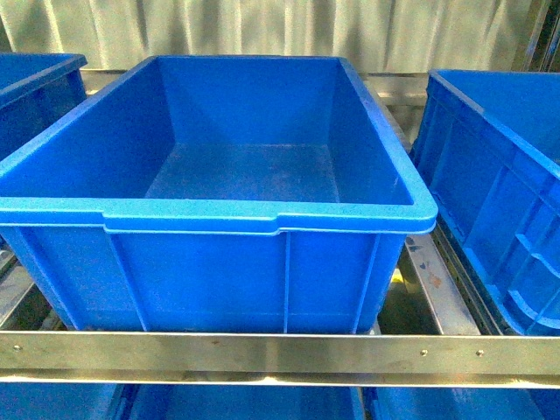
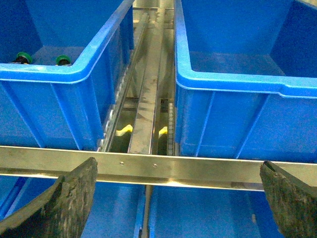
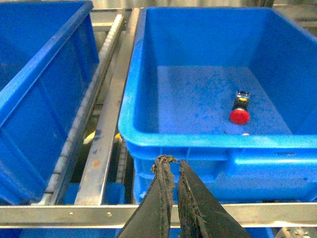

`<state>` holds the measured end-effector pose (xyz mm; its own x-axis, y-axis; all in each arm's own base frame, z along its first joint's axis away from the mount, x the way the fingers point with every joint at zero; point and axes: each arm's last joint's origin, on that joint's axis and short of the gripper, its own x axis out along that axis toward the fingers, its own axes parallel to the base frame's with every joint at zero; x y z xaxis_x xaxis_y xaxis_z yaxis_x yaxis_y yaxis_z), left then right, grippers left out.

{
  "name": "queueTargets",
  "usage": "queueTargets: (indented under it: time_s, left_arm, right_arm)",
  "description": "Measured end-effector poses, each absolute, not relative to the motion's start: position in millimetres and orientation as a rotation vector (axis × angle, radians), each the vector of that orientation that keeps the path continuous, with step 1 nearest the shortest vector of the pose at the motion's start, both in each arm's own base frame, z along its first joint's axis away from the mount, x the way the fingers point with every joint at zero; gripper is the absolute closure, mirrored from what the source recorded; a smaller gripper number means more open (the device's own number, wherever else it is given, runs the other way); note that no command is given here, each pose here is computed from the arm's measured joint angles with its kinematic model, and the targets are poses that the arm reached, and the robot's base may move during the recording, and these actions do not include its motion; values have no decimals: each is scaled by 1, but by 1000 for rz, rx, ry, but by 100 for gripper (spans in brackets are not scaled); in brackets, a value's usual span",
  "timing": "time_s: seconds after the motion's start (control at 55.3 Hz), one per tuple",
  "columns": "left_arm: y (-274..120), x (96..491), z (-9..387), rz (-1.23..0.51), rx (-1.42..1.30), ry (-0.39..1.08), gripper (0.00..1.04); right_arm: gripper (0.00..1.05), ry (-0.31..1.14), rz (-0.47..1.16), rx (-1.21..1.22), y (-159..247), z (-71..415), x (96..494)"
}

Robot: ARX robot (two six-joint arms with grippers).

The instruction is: Pick red and yellow buttons and place in box

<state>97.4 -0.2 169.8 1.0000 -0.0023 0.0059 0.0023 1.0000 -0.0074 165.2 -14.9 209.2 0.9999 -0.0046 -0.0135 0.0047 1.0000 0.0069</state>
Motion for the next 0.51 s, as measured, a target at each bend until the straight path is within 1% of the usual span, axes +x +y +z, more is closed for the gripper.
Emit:
queueTargets:
  time_s: [0.09, 0.145, 0.217, 0.506]
  left_arm:
    - [0, 97, 170, -2, -7, -6, 8]
    - [0, 97, 170, -3, -7, -6, 8]
    - [0, 97, 170, -2, -7, -6, 8]
    - [0, 97, 170, -2, -7, -6, 8]
  right_arm:
    - [101, 9, -1, 6, -12, 203, 159]
    - [101, 7, -29, 6, -8, 200, 155]
    - [101, 5, -9, 6, -2, 196, 150]
    - [101, 8, -2, 6, 0, 184, 137]
